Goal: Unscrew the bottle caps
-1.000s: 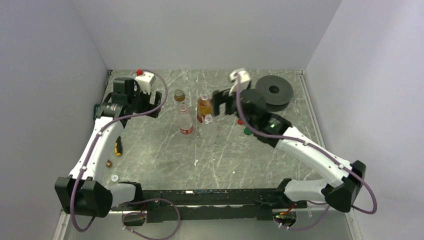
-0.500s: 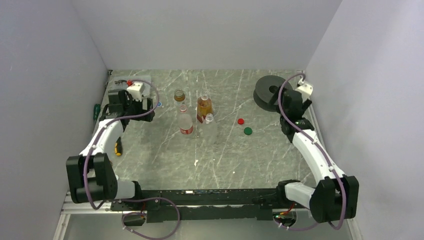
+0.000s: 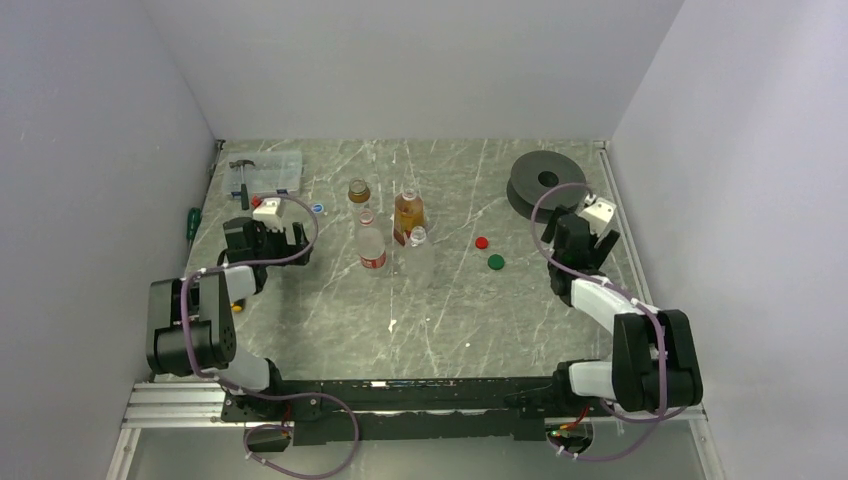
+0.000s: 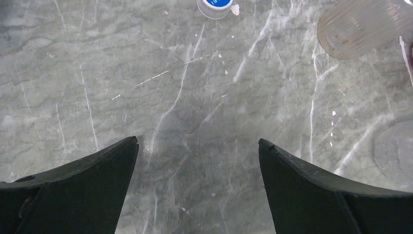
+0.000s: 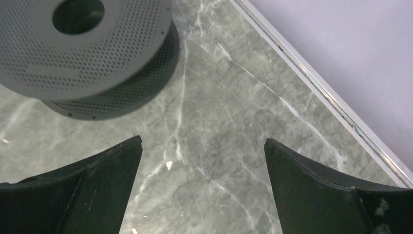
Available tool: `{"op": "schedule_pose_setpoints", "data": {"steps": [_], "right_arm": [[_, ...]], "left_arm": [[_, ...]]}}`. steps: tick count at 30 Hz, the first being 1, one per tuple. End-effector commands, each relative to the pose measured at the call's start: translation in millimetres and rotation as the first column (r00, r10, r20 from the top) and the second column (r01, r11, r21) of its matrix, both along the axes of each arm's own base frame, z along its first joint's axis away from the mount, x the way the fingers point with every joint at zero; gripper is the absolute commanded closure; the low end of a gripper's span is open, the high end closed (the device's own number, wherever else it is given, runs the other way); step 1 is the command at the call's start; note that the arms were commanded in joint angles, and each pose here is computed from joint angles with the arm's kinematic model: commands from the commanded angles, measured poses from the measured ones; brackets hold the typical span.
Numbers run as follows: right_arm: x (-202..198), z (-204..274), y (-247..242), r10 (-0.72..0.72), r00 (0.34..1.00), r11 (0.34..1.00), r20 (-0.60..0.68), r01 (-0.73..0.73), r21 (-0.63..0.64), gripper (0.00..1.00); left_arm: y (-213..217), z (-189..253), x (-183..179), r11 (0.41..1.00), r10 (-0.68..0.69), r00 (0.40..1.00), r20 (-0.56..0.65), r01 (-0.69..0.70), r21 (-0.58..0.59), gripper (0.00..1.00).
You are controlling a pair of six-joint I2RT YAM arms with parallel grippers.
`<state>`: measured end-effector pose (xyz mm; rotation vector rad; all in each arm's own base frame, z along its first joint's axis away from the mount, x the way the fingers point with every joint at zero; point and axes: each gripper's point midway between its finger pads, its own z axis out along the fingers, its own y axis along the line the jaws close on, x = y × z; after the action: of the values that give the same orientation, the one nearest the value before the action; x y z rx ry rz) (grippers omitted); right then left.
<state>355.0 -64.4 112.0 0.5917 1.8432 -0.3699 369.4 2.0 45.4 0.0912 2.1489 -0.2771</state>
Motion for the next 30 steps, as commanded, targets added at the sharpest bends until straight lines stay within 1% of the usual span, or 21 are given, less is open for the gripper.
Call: {"op": "schedule_pose_setpoints", "data": {"steps": [1,3,4,7,9,11,12,14,15,16,17,18,19,20,21,22,23,25,28,30], "right_arm": [[9,10,0,0.047,0.992,0.997,0.116,-0.041,-0.059,0.00],[9,8,1,0.066,0.989,0.996,0.136,-0.057,-0.069,0.00],[9,6,2,0.074,0.988,0.995,0.135,-0.064,-0.077,0.00],[14,4,-1,0.060,0.987,0.995,0.147,-0.047,-0.093,0.00],[17,0,0,0.069,0.987,0.993,0.146,-0.055,-0.101,0.00],[7,-8,-3,0.057,0.984,0.993,0.171,-0.038,-0.113,0.00],[5,-4,-2,0.065,0.978,0.991,0.200,-0.040,-0.126,0.01],[7,-6,9,0.126,0.974,0.985,0.187,-0.100,-0.142,0.00],[11,-4,14,0.159,0.969,0.977,0.188,-0.127,-0.168,0.00],[16,-8,18,0.182,0.969,0.974,0.170,-0.154,-0.163,0.00],[21,-15,19,0.197,0.971,0.975,0.135,-0.180,-0.131,0.00],[24,-17,16,0.211,0.968,0.975,0.133,-0.197,-0.106,0.00],[24,-18,14,0.213,0.968,0.974,0.134,-0.200,-0.101,0.00],[21,-16,14,0.215,0.966,0.974,0.145,-0.202,-0.103,0.00],[13,-23,25,0.285,0.946,0.957,0.155,-0.271,-0.105,0.00],[7,-7,32,0.323,0.916,0.940,0.239,-0.282,-0.189,0.00],[4,-10,41,0.335,0.918,0.935,0.214,-0.295,-0.198,0.00],[8,-8,36,0.326,0.922,0.934,0.209,-0.280,-0.220,0.00],[17,-18,26,0.300,0.937,0.951,0.179,-0.280,-0.131,0.00],[16,-18,25,0.298,0.937,0.952,0.182,-0.277,-0.133,0.00]], "left_arm": [[2,30,28,1.000,0.009,0.970,0.242,-0.013,0.016,0.01],[8,32,29,0.999,0.026,0.966,0.256,-0.037,0.039,0.01],[9,36,30,0.998,0.027,0.954,0.300,-0.044,0.050,0.00],[8,25,19,0.997,0.025,0.944,0.328,-0.048,0.061,0.01],[6,19,12,0.997,0.013,0.927,0.374,-0.042,0.069,0.01],[5,25,12,0.997,0.015,0.901,0.435,-0.048,0.063,0.01],[6,27,12,0.996,0.017,0.903,0.429,-0.053,0.072,0.01],[7,19,13,0.995,0.025,0.923,0.385,-0.058,0.075,0.01],[7,19,17,0.995,0.027,0.921,0.389,-0.061,0.073,0.01],[8,21,23,0.995,0.033,0.921,0.388,-0.065,0.071,0.01],[9,16,26,0.995,0.033,0.938,0.346,-0.063,0.075,0.01],[10,10,27,0.995,0.040,0.955,0.295,-0.065,0.075,0.01],[11,12,30,0.994,0.045,0.946,0.321,-0.074,0.077,0.01],[10,12,29,0.995,0.049,0.945,0.325,-0.075,0.070,0.01],[9,10,26,0.995,0.047,0.950,0.308,-0.072,0.071,0.01],[10,11,27,0.994,0.047,0.951,0.305,-0.074,0.076,0.01],[10,12,27,0.994,0.046,0.948,0.315,-0.074,0.075,0.01],[10,12,27,0.994,0.053,0.945,0.322,-0.079,0.070,0.01],[11,12,27,0.994,0.057,0.949,0.311,-0.082,0.070,0.01],[12,13,28,0.994,0.063,0.943,0.325,-0.090,0.068,0.01]]}}
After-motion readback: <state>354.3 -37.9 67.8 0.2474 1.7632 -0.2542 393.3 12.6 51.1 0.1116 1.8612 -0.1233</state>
